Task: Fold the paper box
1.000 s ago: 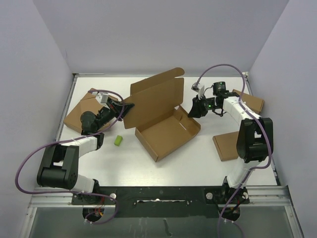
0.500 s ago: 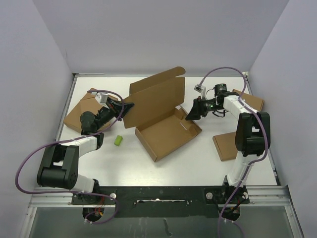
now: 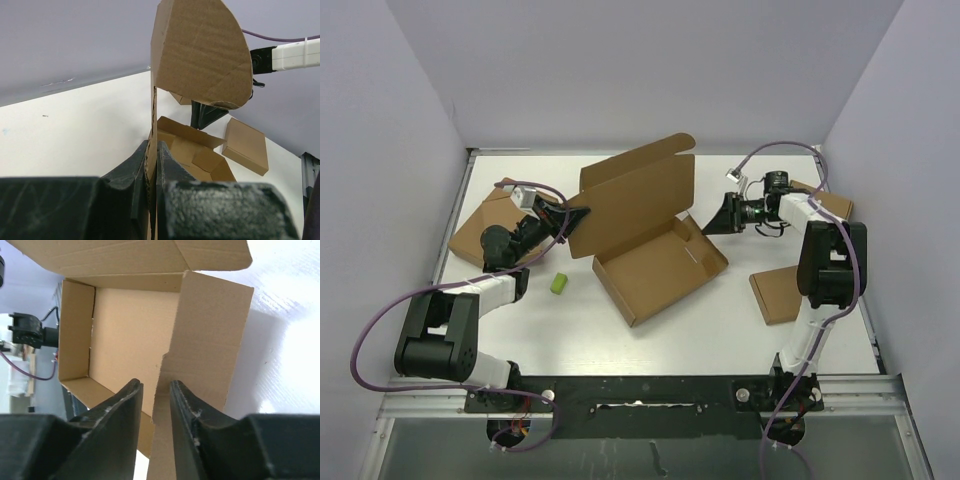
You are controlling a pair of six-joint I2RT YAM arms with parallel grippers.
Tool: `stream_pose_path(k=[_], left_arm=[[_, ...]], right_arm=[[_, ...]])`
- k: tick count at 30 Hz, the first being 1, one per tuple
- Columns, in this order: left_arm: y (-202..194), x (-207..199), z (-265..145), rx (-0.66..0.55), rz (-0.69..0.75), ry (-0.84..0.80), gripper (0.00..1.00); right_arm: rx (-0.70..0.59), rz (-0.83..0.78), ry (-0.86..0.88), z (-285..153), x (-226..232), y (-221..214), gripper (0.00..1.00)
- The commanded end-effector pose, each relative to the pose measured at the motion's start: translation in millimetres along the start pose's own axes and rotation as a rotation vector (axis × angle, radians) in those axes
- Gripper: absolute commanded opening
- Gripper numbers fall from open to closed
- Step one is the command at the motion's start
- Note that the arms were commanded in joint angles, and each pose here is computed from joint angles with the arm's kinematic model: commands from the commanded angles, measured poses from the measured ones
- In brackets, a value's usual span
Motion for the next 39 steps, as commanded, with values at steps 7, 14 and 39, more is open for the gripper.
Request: stream_pose_path(k=[7,14,39], left_arm=[[14,-6,2,-0.059,0.062,-0.046,0.0],[14,-6,2,-0.06,0.061,-0.046,0.0],[17,-8,1,-0.062,0.063,-0.055,0.0]], right_arm=[[-0.051,0.111,0.099,3,-7,1,0.09],[-0.011,0.098,0.016,3,-13,-3,0.0],[0.202,-0.095,-0.27,-1,-32,-20,0.12]])
Point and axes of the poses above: each gripper's point midway between its finger pads, its own z axis out along the fingers, its own x axis along the line the jaws close on, y = z × x, the point moved 9 cm from there along -z, back along the fingers, and after that the axes turned 8 degrees about -z, right-handed, at the moved point
